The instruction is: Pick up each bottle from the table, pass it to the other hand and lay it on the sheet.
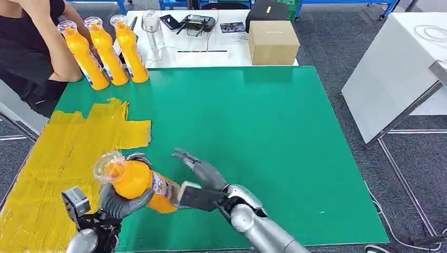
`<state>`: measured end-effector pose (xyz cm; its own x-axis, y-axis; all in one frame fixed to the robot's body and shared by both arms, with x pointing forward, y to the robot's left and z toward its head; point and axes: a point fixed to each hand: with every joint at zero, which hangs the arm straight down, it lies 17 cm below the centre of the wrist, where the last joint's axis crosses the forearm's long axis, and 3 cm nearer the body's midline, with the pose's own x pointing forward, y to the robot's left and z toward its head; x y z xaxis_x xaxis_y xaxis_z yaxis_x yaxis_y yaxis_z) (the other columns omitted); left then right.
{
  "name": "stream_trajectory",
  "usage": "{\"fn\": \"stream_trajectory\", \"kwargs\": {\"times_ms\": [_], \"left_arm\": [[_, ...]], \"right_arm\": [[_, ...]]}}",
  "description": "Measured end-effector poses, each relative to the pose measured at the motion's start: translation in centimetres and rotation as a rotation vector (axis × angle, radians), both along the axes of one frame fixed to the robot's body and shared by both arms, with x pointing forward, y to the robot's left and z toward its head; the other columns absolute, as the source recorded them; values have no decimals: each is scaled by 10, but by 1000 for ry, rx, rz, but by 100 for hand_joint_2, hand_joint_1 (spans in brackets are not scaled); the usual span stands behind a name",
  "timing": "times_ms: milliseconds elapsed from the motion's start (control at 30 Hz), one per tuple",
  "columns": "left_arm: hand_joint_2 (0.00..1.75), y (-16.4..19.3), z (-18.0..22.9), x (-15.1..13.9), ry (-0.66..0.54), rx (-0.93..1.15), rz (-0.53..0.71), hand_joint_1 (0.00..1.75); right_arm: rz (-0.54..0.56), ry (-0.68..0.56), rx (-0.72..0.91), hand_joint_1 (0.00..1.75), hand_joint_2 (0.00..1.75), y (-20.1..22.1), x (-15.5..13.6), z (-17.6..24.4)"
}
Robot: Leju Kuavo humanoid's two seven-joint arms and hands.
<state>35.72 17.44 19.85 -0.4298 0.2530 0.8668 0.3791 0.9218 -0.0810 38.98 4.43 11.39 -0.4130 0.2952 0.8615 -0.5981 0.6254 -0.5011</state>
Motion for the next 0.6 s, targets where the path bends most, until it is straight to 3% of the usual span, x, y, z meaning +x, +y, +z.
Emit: {"fn": "stream_trajectory", "kwargs": {"times_ms": [200, 600], "left_arm": [[175, 48, 0, 11, -47, 141, 143, 175], [175, 79, -24, 43, -119, 716, 420, 175]], "right_arm": [[-19, -55, 53, 0, 0, -38, 10, 24], [-1, -110, 70, 0, 0, -51, 1, 38]]}}
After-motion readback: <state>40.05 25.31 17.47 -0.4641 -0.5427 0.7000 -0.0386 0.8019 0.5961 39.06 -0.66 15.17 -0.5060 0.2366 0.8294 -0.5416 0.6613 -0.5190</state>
